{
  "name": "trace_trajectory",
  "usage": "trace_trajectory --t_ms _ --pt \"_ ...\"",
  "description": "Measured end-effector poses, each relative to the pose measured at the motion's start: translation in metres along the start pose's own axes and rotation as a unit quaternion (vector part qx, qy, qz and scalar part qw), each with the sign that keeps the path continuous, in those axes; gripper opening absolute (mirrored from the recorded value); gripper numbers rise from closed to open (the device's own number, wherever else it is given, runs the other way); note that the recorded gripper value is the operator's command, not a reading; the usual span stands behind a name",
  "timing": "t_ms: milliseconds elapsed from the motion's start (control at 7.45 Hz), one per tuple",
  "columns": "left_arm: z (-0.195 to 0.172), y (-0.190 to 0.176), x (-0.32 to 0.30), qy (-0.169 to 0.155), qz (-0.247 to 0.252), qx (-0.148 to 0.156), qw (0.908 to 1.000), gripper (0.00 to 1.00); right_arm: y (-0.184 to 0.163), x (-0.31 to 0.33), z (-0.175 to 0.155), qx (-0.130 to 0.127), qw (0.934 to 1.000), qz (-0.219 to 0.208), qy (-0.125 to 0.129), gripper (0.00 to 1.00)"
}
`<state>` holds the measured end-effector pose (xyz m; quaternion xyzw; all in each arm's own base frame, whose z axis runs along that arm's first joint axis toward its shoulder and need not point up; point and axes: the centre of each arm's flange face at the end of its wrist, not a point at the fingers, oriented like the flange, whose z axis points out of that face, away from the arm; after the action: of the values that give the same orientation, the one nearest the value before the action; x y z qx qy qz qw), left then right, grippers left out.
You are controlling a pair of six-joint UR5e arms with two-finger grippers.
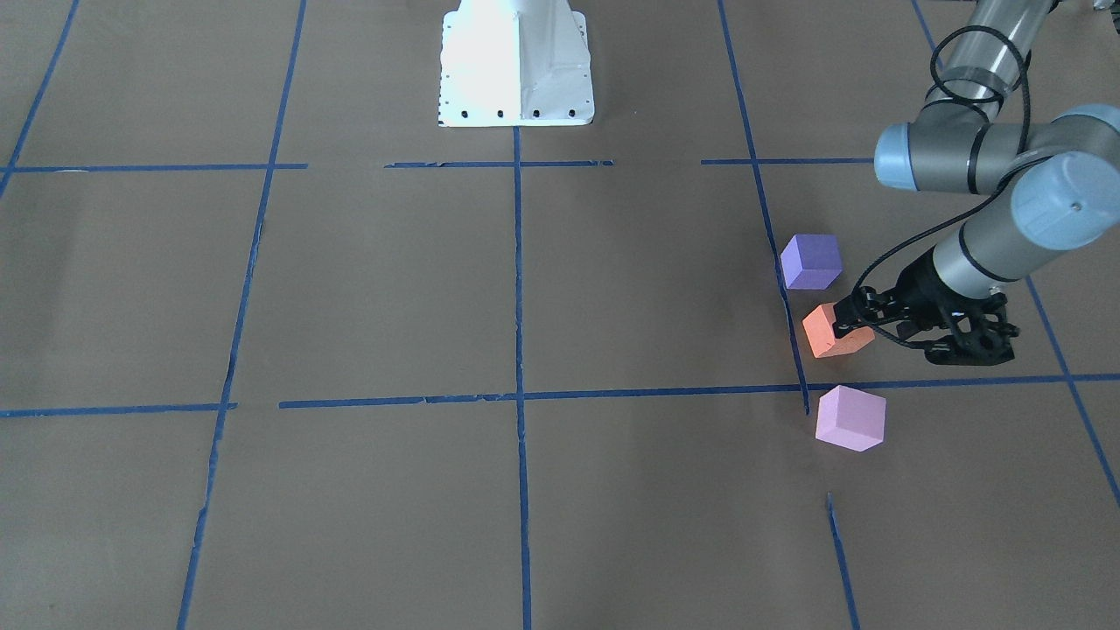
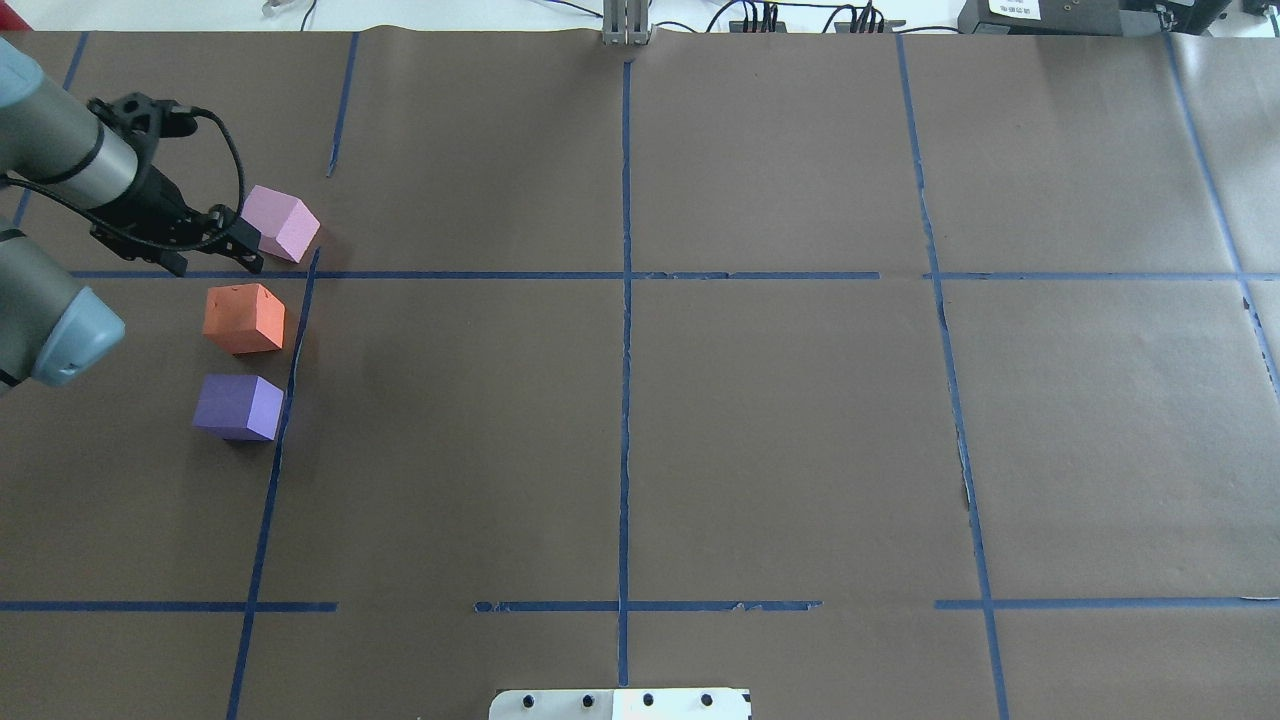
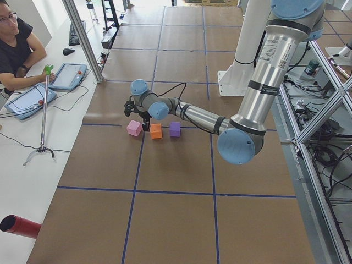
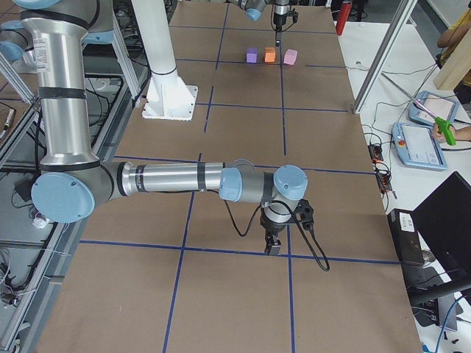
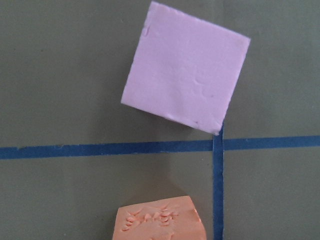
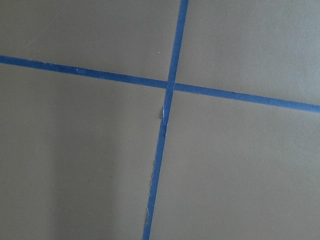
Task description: Arrange blocks in a line
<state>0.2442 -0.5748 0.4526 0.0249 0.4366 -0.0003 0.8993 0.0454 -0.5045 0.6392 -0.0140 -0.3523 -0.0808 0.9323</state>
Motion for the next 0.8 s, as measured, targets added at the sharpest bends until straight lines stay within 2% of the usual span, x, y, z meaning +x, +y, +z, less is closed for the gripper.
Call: trace_trajectory --t_ms 134,402,537,805 --pt "-0.034 -0.004 -0.022 -0.008 0.006 0.015 0.9998 1.0 0.0 0.0 0.0 0.0 1.0 0.0 0.0 1.0" --pt "-0.096 -0.016 -0.099 -0.045 0.056 0.027 0.997 1.0 0.0 0.0 0.0 0.0 1.0 0.0 0.0 1.0" --pt "-0.121 -0.007 -0.16 -0.064 0.077 0.025 0.9947 1.0 0.0 0.0 0.0 0.0 1.0 0.0 0.0 1.0" --pt "-0.155 0.04 -0.282 -0.085 0.084 0.029 0.9924 1.0 0.0 0.0 0.0 0.0 1.0 0.0 0.0 1.0"
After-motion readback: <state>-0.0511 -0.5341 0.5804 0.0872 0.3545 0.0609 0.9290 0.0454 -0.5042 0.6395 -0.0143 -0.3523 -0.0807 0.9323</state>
